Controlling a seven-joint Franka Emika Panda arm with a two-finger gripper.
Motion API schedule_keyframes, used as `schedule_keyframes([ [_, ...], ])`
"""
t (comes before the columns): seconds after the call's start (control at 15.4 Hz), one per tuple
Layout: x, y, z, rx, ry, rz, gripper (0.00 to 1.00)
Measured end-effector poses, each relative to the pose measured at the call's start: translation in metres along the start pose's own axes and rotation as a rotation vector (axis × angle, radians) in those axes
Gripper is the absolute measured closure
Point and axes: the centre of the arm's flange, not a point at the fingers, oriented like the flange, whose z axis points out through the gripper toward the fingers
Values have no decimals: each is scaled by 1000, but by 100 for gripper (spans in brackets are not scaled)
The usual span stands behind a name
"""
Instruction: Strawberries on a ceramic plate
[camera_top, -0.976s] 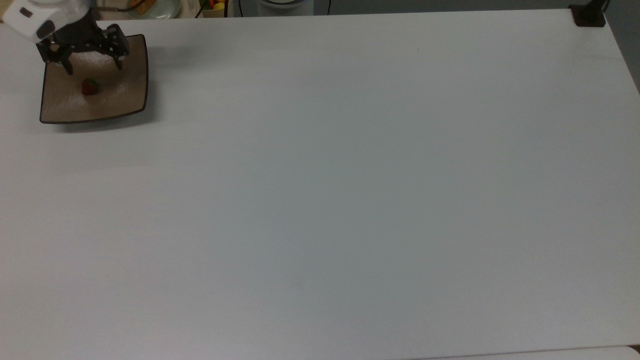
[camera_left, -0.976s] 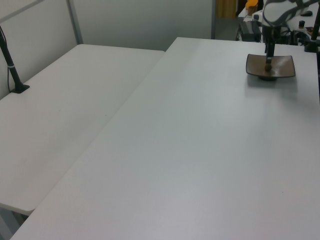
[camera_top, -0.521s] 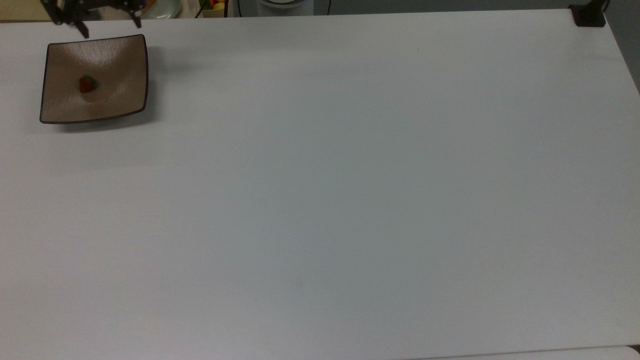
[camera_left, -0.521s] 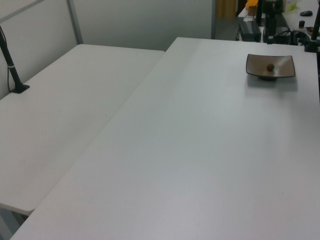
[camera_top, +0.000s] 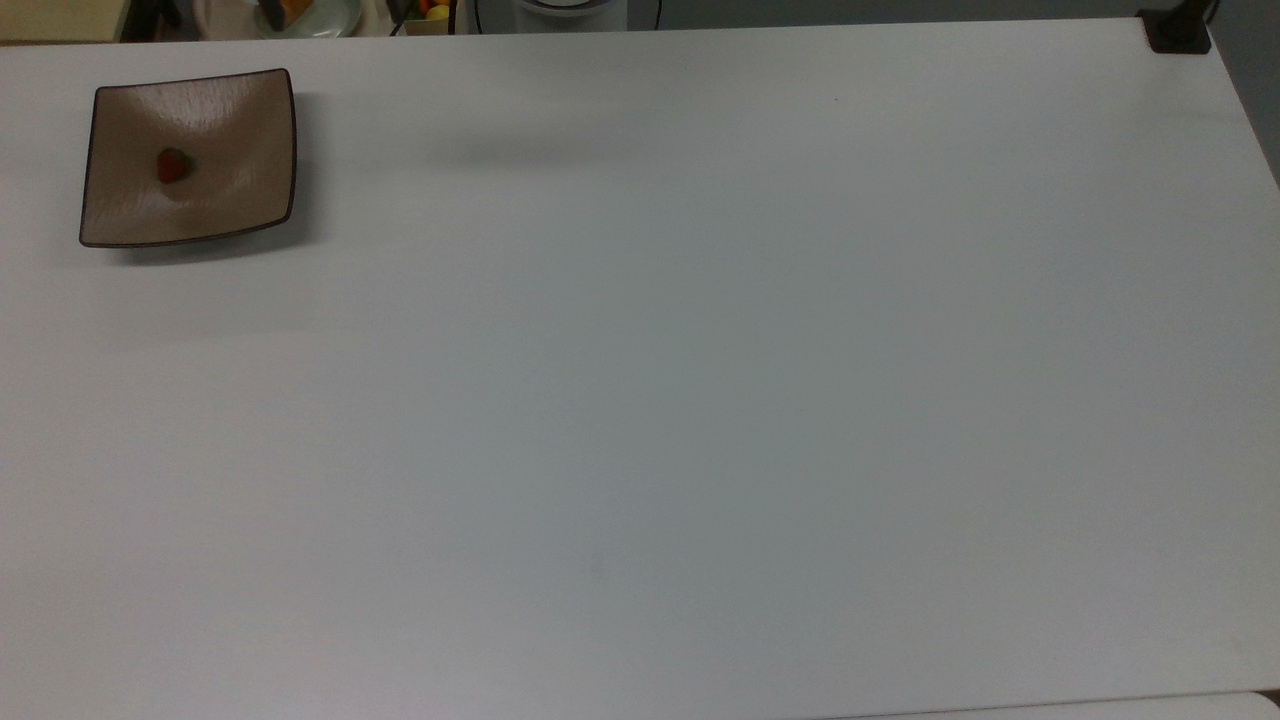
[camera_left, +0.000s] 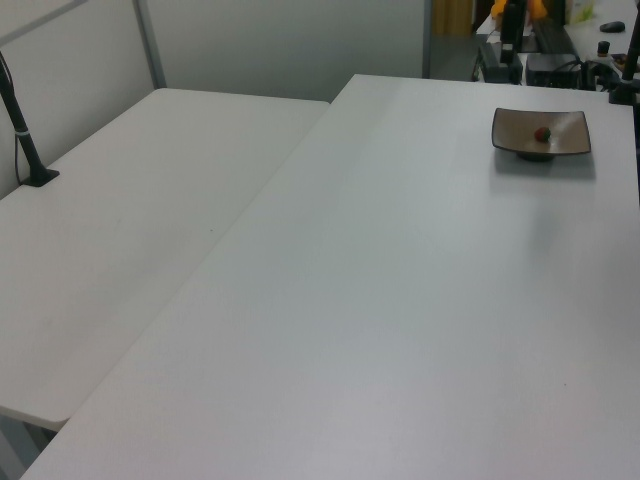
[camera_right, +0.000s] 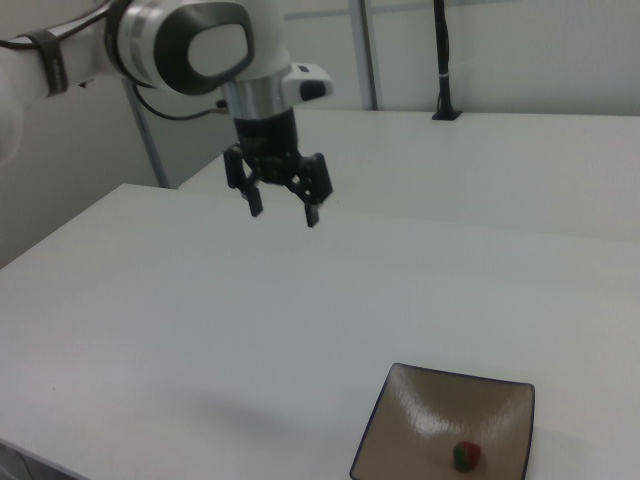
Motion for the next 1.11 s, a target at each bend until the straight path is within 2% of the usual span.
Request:
schedule_keyframes([
  [0.26, 10, -55, -10, 12, 22, 26, 0],
  [0.46, 14, -90, -11, 16, 24, -1, 0],
  [0.59, 16, -101, -10, 23, 27, -20, 0],
  [0.85, 27, -109, 5, 35, 104, -27, 0],
  [1.11, 25, -129, 15, 39, 69, -47, 0],
])
